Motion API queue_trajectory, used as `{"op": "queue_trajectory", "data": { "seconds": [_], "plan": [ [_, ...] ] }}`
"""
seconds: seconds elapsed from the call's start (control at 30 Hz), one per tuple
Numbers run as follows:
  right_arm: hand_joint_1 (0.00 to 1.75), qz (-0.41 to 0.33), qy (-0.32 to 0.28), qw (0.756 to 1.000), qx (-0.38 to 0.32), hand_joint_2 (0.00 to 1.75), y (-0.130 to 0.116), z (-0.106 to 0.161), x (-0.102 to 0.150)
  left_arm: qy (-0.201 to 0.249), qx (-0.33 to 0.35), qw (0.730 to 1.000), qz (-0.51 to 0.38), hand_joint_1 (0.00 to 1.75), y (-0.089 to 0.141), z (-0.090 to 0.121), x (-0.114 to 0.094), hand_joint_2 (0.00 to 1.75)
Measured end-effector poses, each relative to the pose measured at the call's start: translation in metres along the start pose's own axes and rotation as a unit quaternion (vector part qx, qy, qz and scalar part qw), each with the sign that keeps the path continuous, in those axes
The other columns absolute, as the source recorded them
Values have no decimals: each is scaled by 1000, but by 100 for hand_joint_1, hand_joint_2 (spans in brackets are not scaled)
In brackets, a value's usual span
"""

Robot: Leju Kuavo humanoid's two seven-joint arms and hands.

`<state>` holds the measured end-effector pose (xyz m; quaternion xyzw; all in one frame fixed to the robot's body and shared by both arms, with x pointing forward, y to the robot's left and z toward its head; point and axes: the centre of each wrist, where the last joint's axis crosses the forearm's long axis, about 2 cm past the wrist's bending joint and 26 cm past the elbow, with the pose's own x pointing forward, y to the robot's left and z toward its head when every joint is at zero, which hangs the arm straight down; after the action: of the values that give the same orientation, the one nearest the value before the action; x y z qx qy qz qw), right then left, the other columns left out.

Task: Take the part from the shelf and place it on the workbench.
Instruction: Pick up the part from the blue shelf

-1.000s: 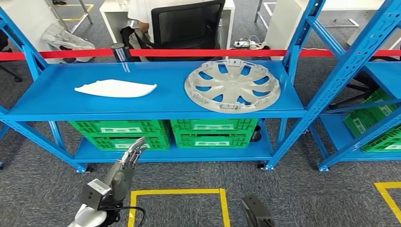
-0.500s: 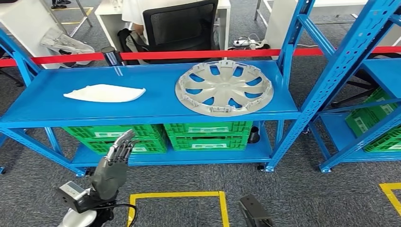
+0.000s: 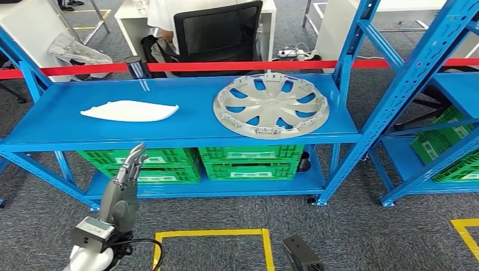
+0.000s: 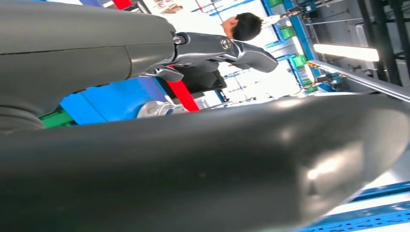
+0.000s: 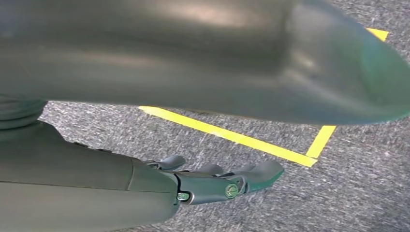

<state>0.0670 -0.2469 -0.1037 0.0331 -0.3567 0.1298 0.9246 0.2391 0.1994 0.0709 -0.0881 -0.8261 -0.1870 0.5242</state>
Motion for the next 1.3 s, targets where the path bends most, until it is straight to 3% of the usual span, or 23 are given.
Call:
{"op": "queue_trajectory", "data": {
  "seconds": [0.3, 0.77, 1.3],
  "plan": [
    [0, 19, -2, 1000, 4, 0, 1, -1, 1, -11, 10, 999, -31, 0, 4, -9, 3, 0],
    [0, 93, -46, 994, 35, 0, 6, -17, 35, -19, 59, 997, -35, 0, 15, -21, 5, 0],
    [0, 139, -60, 988, 37, 0, -1, -15, 33, -16, 70, 997, -24, 0, 13, -15, 6, 0]
  ]
}}
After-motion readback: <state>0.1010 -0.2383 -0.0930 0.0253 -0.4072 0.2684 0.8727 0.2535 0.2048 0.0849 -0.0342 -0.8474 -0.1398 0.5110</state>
